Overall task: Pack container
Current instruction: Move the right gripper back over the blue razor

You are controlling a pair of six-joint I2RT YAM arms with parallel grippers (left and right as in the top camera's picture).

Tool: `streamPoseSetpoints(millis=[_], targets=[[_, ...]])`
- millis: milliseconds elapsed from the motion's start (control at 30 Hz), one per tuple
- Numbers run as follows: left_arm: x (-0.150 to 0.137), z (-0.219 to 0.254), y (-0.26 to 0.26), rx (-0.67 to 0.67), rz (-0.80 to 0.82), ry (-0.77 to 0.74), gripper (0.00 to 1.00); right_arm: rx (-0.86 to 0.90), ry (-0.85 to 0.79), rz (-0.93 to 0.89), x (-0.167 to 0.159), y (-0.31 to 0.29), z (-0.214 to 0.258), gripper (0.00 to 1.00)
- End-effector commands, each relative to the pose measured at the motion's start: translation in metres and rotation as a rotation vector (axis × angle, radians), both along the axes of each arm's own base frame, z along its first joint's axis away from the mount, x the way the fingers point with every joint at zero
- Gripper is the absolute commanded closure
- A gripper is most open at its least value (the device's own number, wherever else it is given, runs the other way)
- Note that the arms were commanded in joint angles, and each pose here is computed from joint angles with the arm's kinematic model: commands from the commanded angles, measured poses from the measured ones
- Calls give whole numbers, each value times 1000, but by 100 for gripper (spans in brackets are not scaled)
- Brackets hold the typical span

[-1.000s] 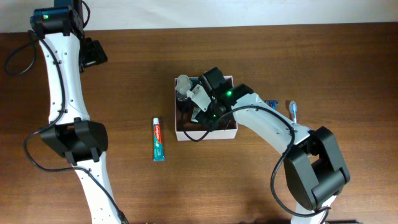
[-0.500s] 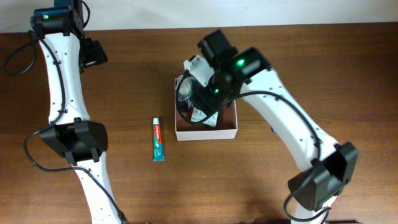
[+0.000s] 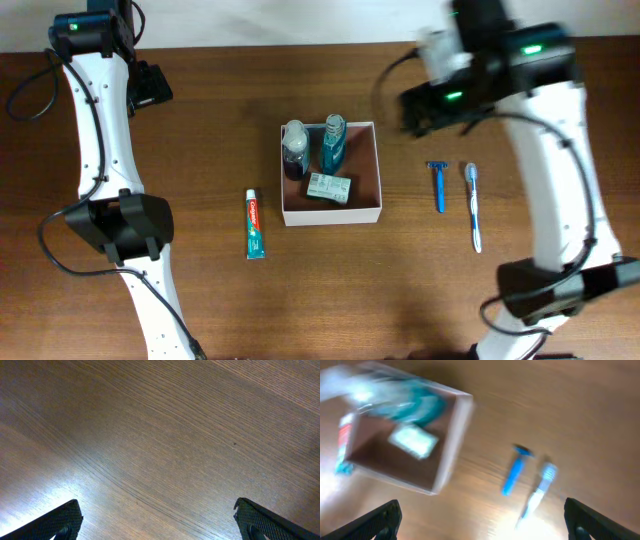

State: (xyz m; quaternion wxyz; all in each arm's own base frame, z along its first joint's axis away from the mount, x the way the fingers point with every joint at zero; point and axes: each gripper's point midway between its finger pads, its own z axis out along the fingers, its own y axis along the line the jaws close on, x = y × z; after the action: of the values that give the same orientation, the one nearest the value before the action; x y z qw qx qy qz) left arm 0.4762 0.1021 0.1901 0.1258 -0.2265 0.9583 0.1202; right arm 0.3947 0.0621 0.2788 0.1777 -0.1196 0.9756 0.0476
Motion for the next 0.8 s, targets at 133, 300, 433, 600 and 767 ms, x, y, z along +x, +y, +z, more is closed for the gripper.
streamPoseSetpoints(millis=[133,300,433,600,767], targets=[[-2,2,1,4,15,-2,1,20,168,-302,-14,-99,-47,1],[-2,2,1,4,15,-2,1,27,280,-359,-23,-119,-103,1],[-2,2,1,4,15,-2,1,25,303,-348,-22,-118,-146,1],[-2,2,1,4,15,-2,1,25,287,-347,-18,-118,-176,1],[-2,2,1,4,15,-2,1,25,273,-347,-16,-119,-195,1]])
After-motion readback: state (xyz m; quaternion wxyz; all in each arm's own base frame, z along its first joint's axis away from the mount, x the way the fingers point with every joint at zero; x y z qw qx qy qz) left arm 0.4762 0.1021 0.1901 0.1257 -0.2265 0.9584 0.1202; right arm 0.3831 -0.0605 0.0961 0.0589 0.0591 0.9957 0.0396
